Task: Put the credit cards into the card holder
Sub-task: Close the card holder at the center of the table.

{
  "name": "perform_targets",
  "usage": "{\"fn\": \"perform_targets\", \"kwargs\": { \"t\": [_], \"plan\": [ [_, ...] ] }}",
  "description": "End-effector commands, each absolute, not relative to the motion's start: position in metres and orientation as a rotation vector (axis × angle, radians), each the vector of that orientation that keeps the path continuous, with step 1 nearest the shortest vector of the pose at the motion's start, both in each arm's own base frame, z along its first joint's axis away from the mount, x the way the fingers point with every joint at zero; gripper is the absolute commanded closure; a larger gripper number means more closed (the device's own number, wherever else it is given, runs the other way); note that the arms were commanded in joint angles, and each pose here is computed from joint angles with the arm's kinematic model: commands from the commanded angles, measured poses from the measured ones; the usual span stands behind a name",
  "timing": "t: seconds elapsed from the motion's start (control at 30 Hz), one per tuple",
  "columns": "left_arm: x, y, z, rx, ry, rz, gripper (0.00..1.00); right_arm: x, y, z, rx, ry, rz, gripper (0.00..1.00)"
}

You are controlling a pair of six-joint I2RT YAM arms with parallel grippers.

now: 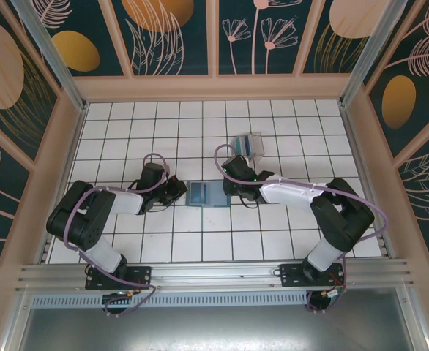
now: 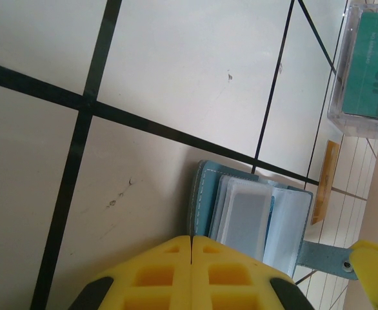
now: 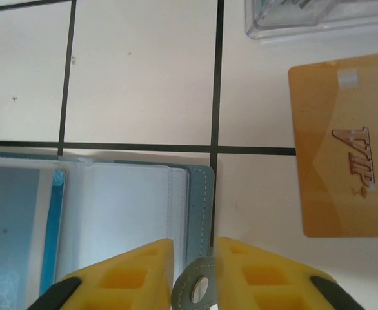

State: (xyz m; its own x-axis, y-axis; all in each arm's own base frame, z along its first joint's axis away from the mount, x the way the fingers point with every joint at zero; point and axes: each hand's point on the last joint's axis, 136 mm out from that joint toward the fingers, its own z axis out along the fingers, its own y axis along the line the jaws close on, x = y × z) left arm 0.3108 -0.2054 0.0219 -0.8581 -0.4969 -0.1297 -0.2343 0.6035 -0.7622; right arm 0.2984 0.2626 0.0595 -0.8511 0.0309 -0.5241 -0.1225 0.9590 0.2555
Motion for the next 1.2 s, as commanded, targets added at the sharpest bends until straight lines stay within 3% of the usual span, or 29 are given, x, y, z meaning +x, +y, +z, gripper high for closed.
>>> {"fn": "perform_targets", "kwargs": {
  "t": [0.0,0.2,0.57,1.17],
  "plan": [
    [0.311,-0.209,0.025,-0.569,2.494,-1.144,1.00,0.299,0.257,0.069,-0.058,2.545,0.372,0.87],
    [0.312,-0.213,0.031,-0.543,2.492,-1.168,1.00,0.295,0.261,0.070,-0.063,2.542,0.421,1.00],
    [0.320,-0.233,0.075,-0.455,2.434,-1.189,1.00,0.297,0.276,0.056,0.036,2.569,0.706,1.00],
    [0.315,-0.306,0.095,-0.355,2.419,-1.318,0.79,0.305,0.274,0.050,0.218,2.544,1.086,1.00]
  ]
}}
